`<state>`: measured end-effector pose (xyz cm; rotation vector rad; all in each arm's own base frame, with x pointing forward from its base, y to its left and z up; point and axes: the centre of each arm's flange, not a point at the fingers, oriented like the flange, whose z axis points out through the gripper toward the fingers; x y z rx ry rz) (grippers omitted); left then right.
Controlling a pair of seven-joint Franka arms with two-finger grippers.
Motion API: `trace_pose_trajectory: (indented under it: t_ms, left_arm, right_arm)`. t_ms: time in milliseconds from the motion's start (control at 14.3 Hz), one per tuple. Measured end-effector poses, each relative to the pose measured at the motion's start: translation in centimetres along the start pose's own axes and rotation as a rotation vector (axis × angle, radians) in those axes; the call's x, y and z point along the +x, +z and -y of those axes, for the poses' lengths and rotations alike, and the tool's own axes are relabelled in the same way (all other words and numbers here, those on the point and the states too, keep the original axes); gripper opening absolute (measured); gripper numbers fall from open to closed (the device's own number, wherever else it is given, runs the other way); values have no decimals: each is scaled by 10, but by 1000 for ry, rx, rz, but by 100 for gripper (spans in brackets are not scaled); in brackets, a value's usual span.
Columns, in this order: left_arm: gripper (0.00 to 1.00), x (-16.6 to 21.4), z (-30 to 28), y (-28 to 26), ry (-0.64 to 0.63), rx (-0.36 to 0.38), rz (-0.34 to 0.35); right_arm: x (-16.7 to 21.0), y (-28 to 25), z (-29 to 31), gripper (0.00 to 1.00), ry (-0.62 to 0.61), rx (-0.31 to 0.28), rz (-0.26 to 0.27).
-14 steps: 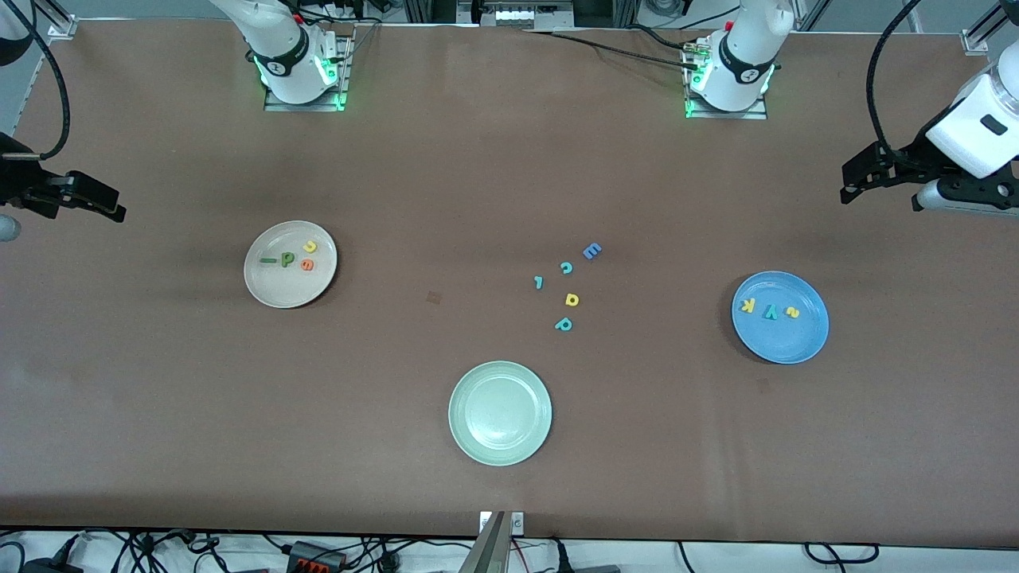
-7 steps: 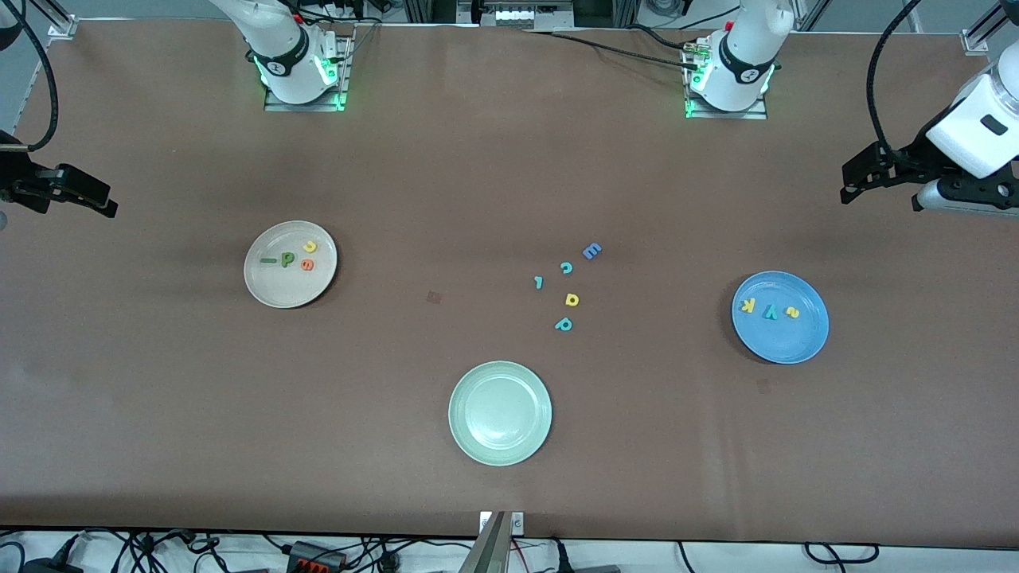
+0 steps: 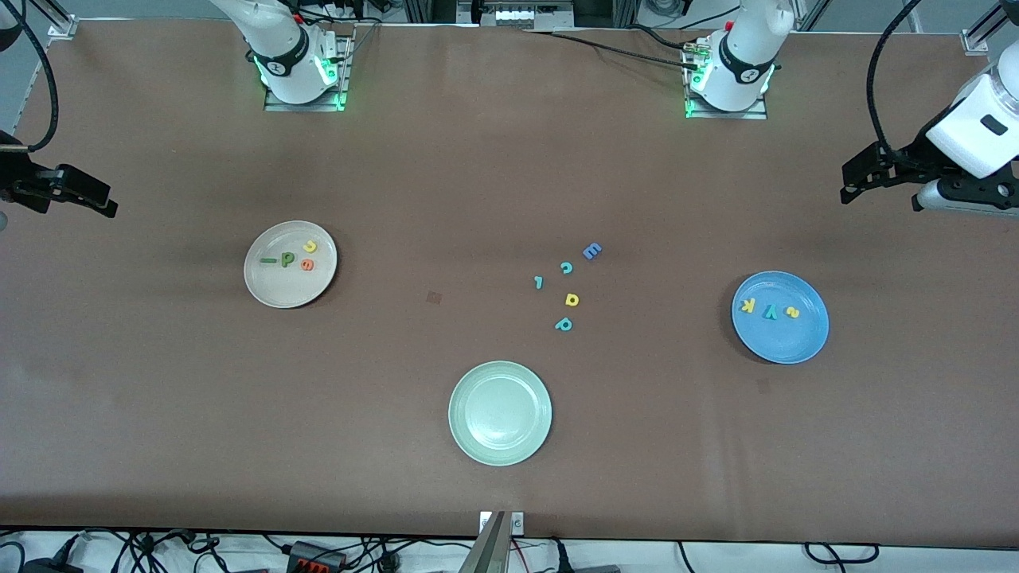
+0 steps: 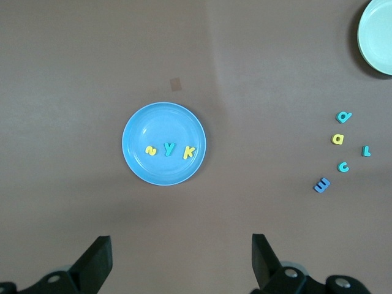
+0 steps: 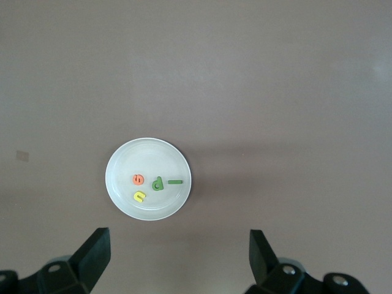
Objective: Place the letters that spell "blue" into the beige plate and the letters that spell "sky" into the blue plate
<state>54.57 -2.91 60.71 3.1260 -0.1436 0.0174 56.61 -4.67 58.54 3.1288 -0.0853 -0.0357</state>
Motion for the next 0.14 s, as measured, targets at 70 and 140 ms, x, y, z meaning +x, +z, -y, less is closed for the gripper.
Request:
trace_pose_trajectory:
  t_ms: [70,140]
  left_arm:
    - [100,0,0,0,0,0,0]
    - [100,0,0,0,0,0,0]
  right_arm:
    - [0,0,0,100,0,0,0]
    - [0,0,0,100,0,0,0]
